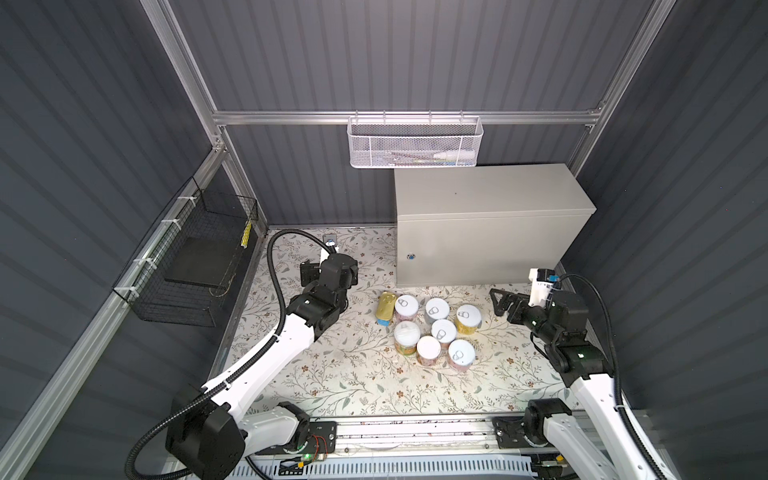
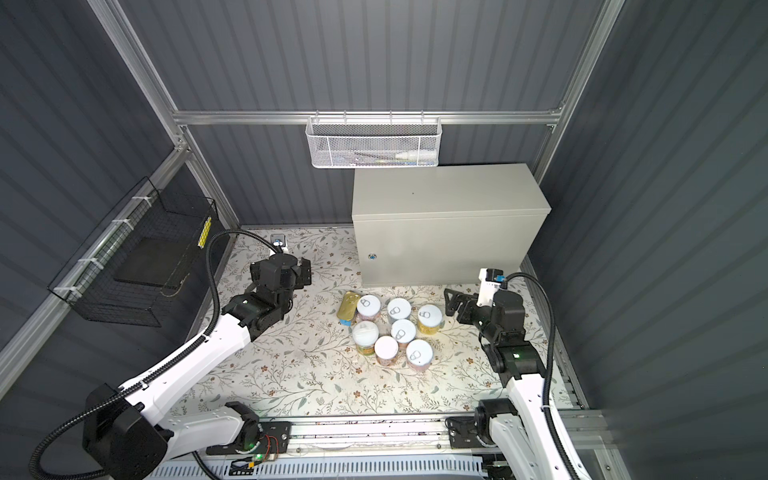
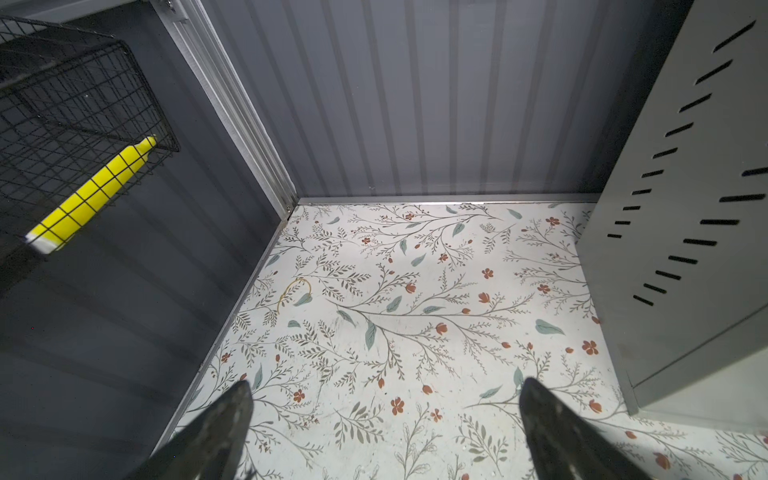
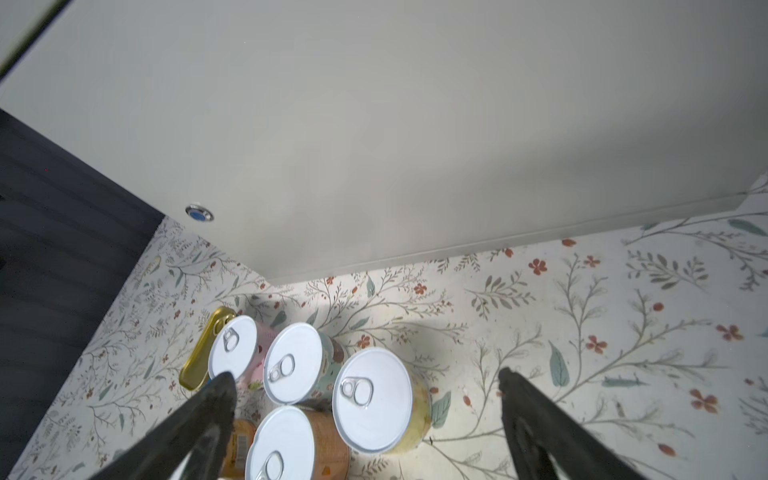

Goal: Place and organize the canned foods onto the counter
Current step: 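Move both grippers forward toward the cluster of cans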

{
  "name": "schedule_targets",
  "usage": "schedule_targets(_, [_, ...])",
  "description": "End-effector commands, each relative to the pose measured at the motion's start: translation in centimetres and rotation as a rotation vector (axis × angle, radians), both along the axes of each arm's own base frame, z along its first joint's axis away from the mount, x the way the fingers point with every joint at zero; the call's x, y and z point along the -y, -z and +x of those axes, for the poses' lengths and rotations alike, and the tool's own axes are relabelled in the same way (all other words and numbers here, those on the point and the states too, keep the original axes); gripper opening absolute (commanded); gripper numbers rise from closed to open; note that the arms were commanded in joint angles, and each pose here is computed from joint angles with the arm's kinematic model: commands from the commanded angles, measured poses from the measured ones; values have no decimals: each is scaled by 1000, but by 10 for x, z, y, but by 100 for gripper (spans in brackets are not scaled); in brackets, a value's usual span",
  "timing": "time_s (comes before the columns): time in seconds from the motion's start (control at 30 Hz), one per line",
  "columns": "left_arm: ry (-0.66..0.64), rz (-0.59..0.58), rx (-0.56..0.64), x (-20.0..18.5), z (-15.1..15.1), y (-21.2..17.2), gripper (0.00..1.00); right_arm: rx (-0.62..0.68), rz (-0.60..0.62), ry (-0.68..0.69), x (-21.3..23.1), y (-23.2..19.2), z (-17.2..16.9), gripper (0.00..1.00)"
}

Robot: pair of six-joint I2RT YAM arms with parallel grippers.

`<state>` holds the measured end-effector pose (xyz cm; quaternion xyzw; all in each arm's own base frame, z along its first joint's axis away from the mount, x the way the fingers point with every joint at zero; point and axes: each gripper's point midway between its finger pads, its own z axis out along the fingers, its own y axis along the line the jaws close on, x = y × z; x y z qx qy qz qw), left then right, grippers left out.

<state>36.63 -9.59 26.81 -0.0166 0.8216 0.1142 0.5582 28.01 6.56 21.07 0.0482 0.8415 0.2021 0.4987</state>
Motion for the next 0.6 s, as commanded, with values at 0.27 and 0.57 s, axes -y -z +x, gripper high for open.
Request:
schedule_targets(0.27, [99,-95,-130,20,-9,33,100,-259,-225,-81,-25,42,-52,99])
schedule_targets(0.57, [390,-306,-308,70,-49,53,100,-317,-291,-138,-41,51,-65,99])
